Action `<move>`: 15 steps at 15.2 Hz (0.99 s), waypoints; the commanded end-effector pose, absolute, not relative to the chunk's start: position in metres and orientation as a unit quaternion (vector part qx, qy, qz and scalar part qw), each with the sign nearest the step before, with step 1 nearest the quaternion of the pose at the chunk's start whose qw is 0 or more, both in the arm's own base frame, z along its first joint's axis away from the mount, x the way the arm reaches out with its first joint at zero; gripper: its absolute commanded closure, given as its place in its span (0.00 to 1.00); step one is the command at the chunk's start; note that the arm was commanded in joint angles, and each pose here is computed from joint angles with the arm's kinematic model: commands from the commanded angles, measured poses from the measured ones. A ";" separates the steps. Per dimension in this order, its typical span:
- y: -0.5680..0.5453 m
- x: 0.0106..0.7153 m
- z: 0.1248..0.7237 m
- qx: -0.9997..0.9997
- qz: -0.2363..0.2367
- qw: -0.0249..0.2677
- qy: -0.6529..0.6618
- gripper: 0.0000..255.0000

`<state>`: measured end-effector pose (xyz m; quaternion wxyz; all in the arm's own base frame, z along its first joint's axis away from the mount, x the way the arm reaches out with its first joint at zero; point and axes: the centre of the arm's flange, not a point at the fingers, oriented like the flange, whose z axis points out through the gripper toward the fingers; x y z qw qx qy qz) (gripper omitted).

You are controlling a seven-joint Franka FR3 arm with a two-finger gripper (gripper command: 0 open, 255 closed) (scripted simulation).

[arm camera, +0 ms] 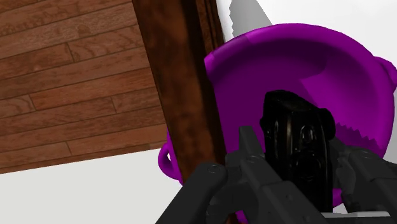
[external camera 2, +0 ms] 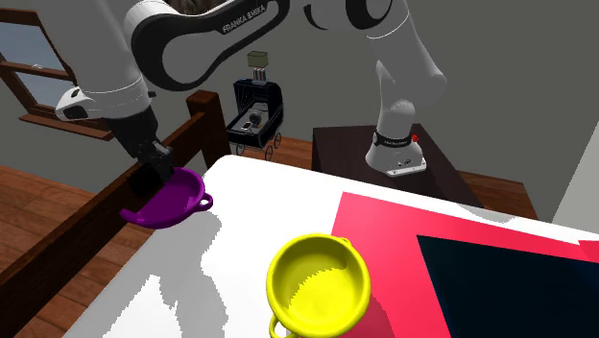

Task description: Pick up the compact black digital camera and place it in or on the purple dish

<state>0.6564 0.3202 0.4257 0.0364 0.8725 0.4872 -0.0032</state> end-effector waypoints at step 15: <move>0.319 0.660 0.413 0.873 -0.003 0.037 0.487 0.00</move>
